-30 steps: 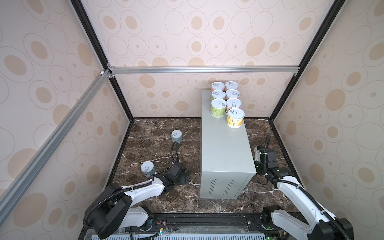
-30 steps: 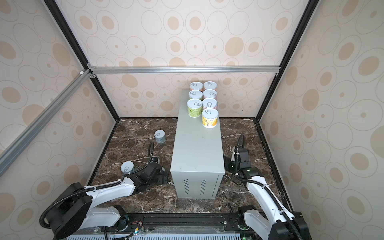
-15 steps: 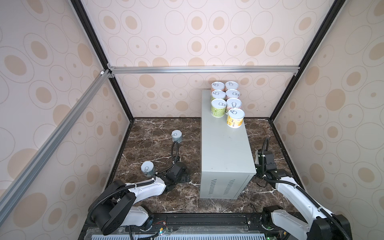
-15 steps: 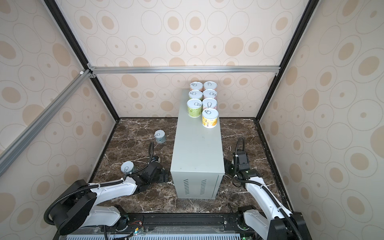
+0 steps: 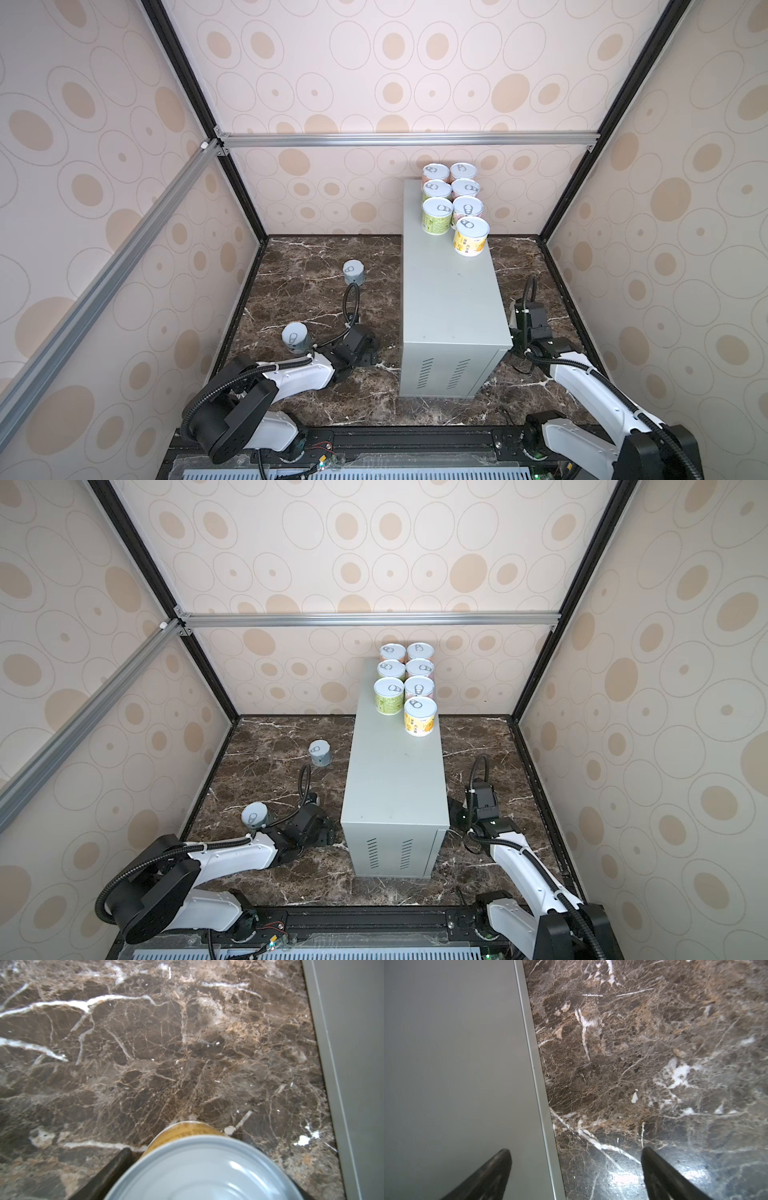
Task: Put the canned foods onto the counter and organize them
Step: 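Lift the yellow-rimmed can off the floor with the left gripper, then raise the can above the cabinet top with the left gripper while the right gripper rises, then lower the orange-labelled can onto the cabinet top in front of the green cans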
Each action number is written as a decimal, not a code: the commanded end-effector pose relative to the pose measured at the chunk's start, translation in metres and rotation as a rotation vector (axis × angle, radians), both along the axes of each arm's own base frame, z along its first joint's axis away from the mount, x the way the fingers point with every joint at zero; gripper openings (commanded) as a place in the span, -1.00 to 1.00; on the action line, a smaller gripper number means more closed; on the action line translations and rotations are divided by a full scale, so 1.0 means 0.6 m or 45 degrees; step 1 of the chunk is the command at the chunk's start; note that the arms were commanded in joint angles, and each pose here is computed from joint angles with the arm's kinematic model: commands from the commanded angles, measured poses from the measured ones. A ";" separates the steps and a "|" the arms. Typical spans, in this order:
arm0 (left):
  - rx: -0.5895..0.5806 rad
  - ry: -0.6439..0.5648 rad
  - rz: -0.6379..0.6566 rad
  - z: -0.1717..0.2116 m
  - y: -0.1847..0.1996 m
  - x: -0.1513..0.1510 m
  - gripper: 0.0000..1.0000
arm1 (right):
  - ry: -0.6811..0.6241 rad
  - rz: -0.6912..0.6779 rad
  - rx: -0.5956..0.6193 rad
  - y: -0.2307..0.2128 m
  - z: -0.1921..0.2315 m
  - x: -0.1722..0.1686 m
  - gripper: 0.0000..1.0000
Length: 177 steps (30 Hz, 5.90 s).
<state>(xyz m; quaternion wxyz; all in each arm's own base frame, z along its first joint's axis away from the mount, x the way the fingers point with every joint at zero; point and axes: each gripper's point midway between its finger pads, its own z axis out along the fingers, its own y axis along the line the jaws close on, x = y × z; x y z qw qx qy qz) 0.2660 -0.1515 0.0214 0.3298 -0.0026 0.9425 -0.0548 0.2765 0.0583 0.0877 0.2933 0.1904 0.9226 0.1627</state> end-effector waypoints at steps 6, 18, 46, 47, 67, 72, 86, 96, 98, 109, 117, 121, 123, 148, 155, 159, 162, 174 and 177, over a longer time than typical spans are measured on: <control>0.007 -0.009 0.017 0.010 0.008 0.000 0.48 | -0.006 -0.011 -0.011 -0.005 0.005 0.000 0.99; -0.063 -0.095 0.008 0.078 0.004 0.004 0.45 | -0.065 -0.010 -0.006 -0.007 0.045 -0.011 0.99; -0.188 -0.278 -0.017 0.203 0.034 -0.033 0.45 | -0.251 0.064 0.038 0.003 0.136 -0.044 0.99; -0.188 -0.281 -0.021 0.206 0.034 -0.033 0.45 | -0.258 0.066 0.034 0.002 0.140 -0.045 0.99; -0.188 -0.416 -0.045 0.328 0.037 -0.024 0.45 | -0.391 0.127 0.073 0.013 0.226 -0.060 0.99; -0.186 -0.468 -0.046 0.373 0.043 -0.024 0.45 | -0.470 0.144 0.107 0.019 0.273 -0.068 0.99; -0.173 -0.554 -0.091 0.477 0.049 -0.031 0.45 | -0.589 0.165 0.040 0.008 0.350 -0.092 0.99; -0.155 -0.585 -0.128 0.529 0.053 -0.038 0.44 | -0.624 0.168 -0.040 -0.004 0.372 -0.098 0.99; -0.148 -0.590 -0.134 0.537 0.054 -0.039 0.43 | -0.631 0.171 -0.049 -0.004 0.379 -0.099 0.99; -0.105 -0.608 -0.182 0.582 0.051 -0.038 0.43 | -0.635 0.201 -0.067 0.002 0.399 -0.089 0.99; -0.089 -0.614 -0.234 0.607 0.036 -0.030 0.43 | -0.641 0.205 -0.060 0.006 0.409 -0.082 0.99; -0.068 -0.609 -0.260 0.619 0.027 -0.023 0.43 | -0.650 0.204 -0.067 0.005 0.414 -0.081 0.99; -0.064 -0.608 -0.278 0.623 0.021 -0.020 0.43 | -0.653 0.202 -0.070 0.004 0.416 -0.080 0.99; -0.078 -0.613 -0.477 0.692 -0.074 0.038 0.43 | -0.695 0.187 -0.063 0.007 0.463 -0.054 0.99; -0.099 -0.616 -0.519 0.705 -0.098 0.052 0.42 | -0.669 0.206 -0.059 0.013 0.466 -0.043 0.99; -0.109 -0.618 -0.539 0.710 -0.109 0.057 0.41 | -0.655 0.210 -0.057 0.015 0.464 -0.038 0.99; -0.109 -0.616 -0.554 0.711 -0.117 0.063 0.42 | -0.653 0.211 -0.058 0.015 0.465 -0.034 0.99; -0.121 -0.593 -0.624 0.713 -0.160 0.090 0.40 | -0.611 0.228 -0.048 0.023 0.457 -0.016 0.99; -0.121 -0.589 -0.643 0.714 -0.171 0.096 0.40 | -0.605 0.230 -0.047 0.024 0.455 -0.012 0.99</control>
